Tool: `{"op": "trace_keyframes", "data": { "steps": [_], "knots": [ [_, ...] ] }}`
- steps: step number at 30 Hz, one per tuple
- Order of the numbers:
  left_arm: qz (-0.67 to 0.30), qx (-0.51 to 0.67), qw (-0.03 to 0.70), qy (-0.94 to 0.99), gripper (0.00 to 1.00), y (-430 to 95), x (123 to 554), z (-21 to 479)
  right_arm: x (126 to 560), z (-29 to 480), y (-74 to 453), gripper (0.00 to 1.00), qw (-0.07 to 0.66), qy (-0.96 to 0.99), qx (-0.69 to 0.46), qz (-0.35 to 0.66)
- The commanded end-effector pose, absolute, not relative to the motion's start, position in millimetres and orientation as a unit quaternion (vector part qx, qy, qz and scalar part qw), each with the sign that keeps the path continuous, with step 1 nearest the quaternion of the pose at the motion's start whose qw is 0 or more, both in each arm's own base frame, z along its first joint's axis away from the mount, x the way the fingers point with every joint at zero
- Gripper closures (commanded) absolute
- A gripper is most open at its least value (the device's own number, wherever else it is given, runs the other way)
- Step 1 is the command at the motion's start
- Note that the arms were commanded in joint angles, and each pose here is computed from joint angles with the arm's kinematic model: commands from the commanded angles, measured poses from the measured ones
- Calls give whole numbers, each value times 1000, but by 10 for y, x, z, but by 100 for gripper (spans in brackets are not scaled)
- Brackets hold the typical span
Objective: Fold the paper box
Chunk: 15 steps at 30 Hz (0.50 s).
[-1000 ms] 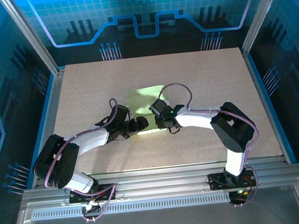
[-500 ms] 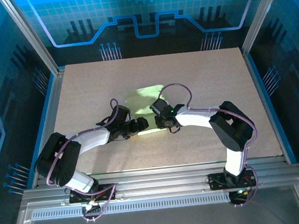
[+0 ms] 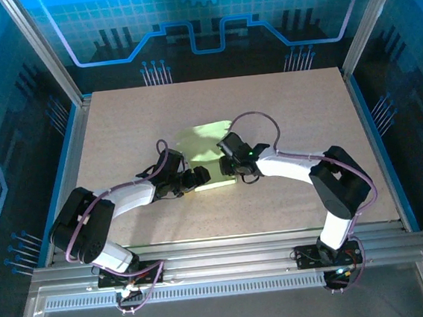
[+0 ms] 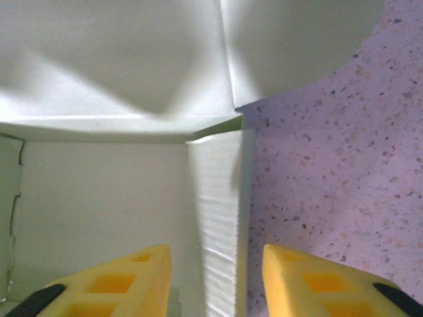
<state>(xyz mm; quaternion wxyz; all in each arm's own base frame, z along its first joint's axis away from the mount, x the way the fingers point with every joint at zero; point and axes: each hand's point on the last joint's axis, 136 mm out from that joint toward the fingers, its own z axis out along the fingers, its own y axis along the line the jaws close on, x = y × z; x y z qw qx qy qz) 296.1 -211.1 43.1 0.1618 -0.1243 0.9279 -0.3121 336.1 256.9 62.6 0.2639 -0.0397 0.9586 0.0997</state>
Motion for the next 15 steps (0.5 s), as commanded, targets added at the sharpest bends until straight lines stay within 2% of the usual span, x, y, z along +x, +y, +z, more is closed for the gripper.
{"op": "trace_keyframes", "data": {
  "steps": [1, 8, 12, 15],
  "knots": [
    [-310, -116, 156, 931, 19, -2111, 2975, 415, 3345, 536, 2521, 62, 248, 963, -33, 102],
    [-306, -116, 156, 932, 18, -2094, 2961, 399, 3345, 432, 2557, 75, 235, 966, -36, 106],
    [-307, -116, 154, 932, 18, -2100, 2960, 394, 3351, 439, 2573, 86, 235, 965, -40, 108],
    [-308, -115, 154, 932, 18, -2106, 2965, 394, 3351, 415, 2565, 87, 232, 966, -43, 103]
  ]
}}
